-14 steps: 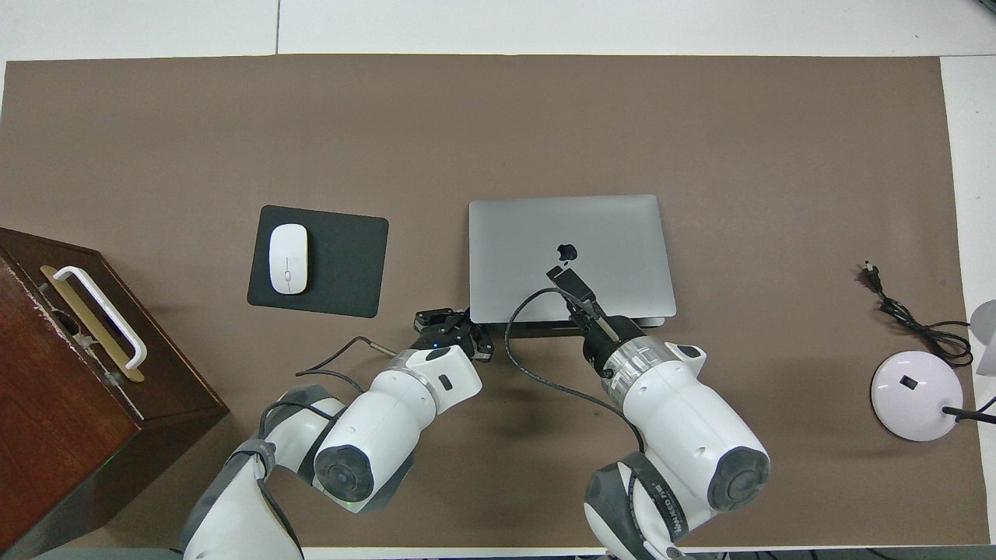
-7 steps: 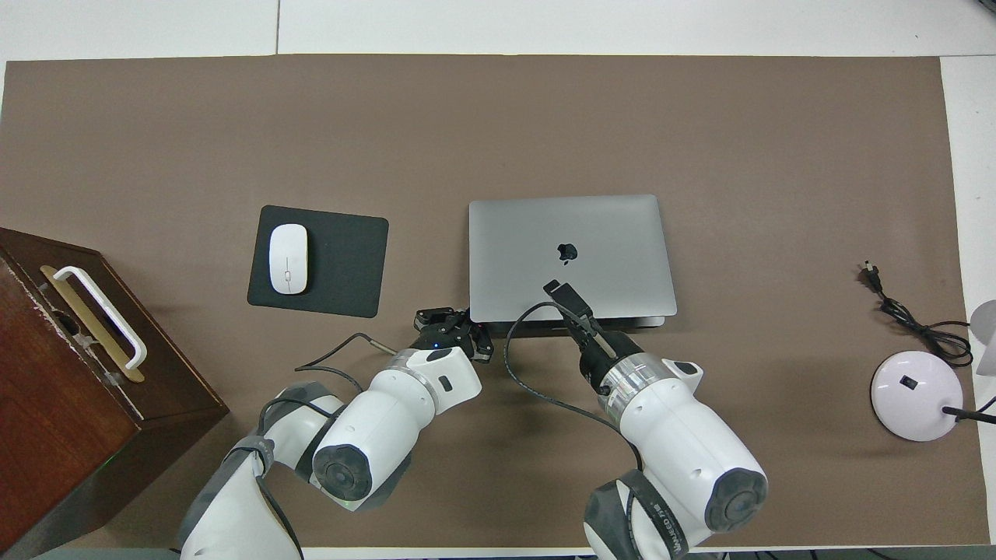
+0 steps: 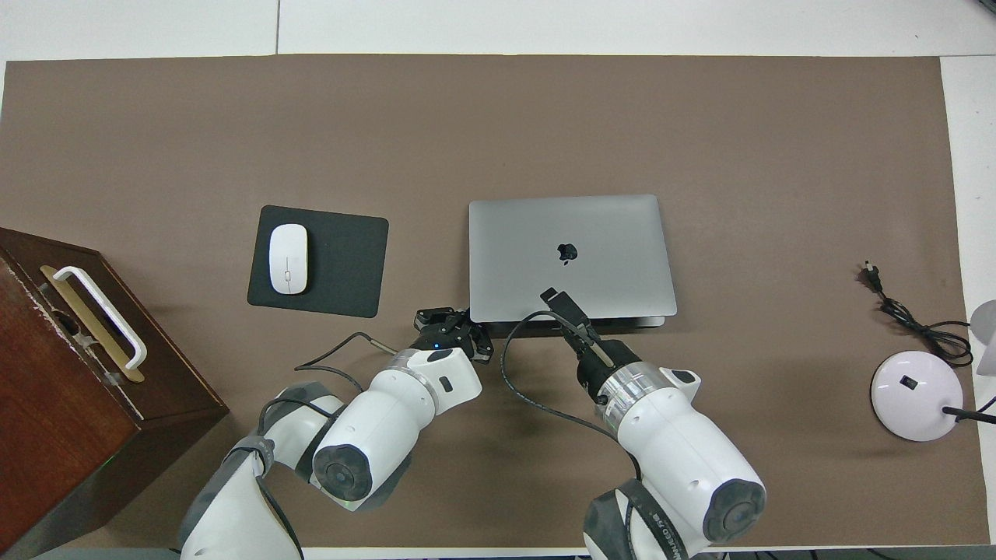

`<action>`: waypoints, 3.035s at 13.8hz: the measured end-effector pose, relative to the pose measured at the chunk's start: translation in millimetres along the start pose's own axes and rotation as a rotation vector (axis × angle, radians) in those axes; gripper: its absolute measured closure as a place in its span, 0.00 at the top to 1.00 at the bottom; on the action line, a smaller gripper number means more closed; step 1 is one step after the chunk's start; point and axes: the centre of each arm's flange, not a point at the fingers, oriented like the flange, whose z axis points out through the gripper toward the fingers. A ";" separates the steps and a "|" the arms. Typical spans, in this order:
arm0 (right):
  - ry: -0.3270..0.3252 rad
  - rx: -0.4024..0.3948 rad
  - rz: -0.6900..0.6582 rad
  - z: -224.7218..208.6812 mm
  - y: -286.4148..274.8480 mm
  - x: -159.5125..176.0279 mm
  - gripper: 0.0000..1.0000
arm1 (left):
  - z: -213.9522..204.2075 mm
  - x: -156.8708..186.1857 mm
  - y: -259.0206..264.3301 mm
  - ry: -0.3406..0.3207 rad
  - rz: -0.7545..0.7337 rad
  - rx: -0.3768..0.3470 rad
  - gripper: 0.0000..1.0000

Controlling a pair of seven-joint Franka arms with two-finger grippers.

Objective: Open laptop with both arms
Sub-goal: 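Pry the laptop lid's near edge upward with the right gripper, then push the raised lid up and away with the right gripper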

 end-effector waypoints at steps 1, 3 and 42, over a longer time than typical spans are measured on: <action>0.001 -0.002 0.001 0.3 0.7 0.6 1.00 | 0.0 0.0 0.1 0.000 0.004 0.000 0.01; 0.002 -0.005 0.002 1.4 1.9 2.0 1.00 | 0.0 -0.1 0.1 0.000 0.009 0.000 0.01; -0.013 -0.032 0.007 37.2 -92.4 49.2 1.00 | 0.9 -2.7 16.5 0.003 0.058 -0.021 0.01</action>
